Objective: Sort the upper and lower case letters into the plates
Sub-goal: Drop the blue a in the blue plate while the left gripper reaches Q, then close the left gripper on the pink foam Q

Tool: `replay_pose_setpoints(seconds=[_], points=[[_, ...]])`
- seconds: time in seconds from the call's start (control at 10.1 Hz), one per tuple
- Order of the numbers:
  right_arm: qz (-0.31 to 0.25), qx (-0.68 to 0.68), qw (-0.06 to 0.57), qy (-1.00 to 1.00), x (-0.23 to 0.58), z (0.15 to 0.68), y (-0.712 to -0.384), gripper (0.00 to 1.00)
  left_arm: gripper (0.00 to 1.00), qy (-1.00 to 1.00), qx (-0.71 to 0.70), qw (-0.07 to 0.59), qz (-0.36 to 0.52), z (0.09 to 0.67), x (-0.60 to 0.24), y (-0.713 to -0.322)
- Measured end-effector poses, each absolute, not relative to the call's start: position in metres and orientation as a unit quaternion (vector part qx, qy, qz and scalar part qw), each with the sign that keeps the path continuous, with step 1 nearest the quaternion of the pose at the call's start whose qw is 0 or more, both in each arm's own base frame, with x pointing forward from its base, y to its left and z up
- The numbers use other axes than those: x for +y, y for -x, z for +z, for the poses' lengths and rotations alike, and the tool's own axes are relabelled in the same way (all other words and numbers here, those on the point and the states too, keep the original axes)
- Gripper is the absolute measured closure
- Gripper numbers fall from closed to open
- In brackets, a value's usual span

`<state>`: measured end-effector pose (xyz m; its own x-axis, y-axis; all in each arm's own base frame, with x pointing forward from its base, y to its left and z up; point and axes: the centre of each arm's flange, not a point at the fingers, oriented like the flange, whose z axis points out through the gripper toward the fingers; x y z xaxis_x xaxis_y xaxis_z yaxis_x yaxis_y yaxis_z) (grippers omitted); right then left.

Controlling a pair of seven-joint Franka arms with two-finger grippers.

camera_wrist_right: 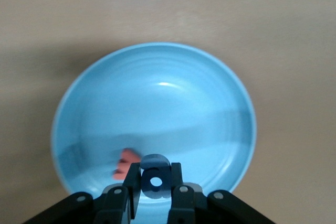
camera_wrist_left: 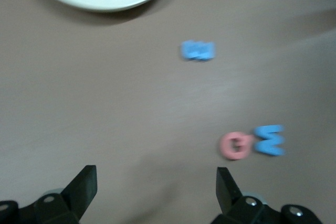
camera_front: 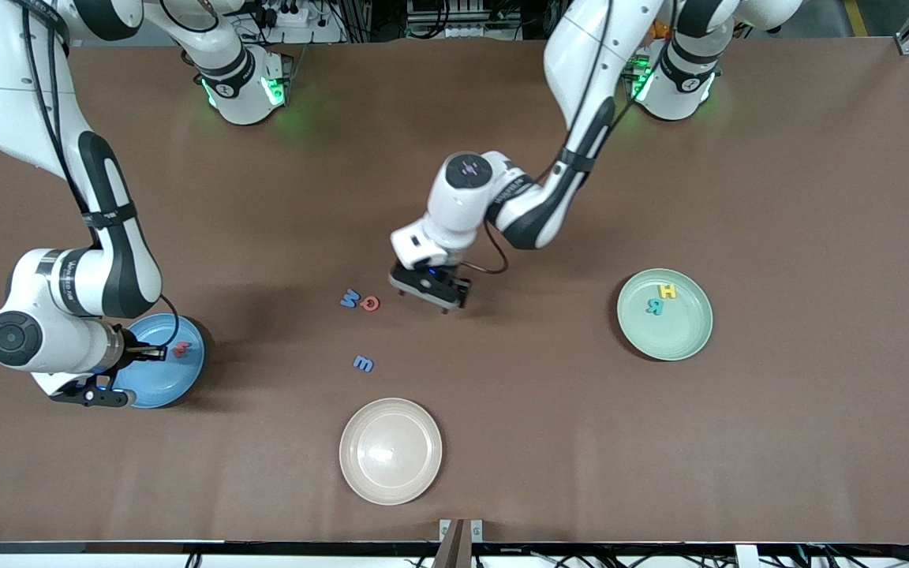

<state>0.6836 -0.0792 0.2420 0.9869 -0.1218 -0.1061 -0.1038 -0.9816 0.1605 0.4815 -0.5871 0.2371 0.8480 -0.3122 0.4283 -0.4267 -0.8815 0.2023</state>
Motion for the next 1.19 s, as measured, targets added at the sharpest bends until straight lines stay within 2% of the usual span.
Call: replay_pose_setpoints(seconds=[0.2, 0.49, 0.59, 1.19], points=[[-0.048, -0.077, 0.08, -0.993, -0.114, 0.241, -0.681, 0.46, 0.0, -0.926, -0.212, 0.193, 0.245, 0.205, -0.614, -0.464], [-0.046, -0.072, 0.077, -0.993, -0.106, 0.242, -0.683, 0.06, 0.0, -0.9, -0.282, 0.182, 0.28, 0.153, -0.614, -0.47], [-0.046, -0.072, 0.077, -0.993, -0.106, 0.242, -0.683, 0.0, 0.0, -0.894, -0.295, 0.18, 0.287, 0.155, -0.617, -0.472], [-0.049, -0.071, 0.076, -0.993, -0.106, 0.239, -0.682, 0.0, 0.0, -0.859, -0.375, 0.154, 0.313, 0.145, -0.638, -0.457]])
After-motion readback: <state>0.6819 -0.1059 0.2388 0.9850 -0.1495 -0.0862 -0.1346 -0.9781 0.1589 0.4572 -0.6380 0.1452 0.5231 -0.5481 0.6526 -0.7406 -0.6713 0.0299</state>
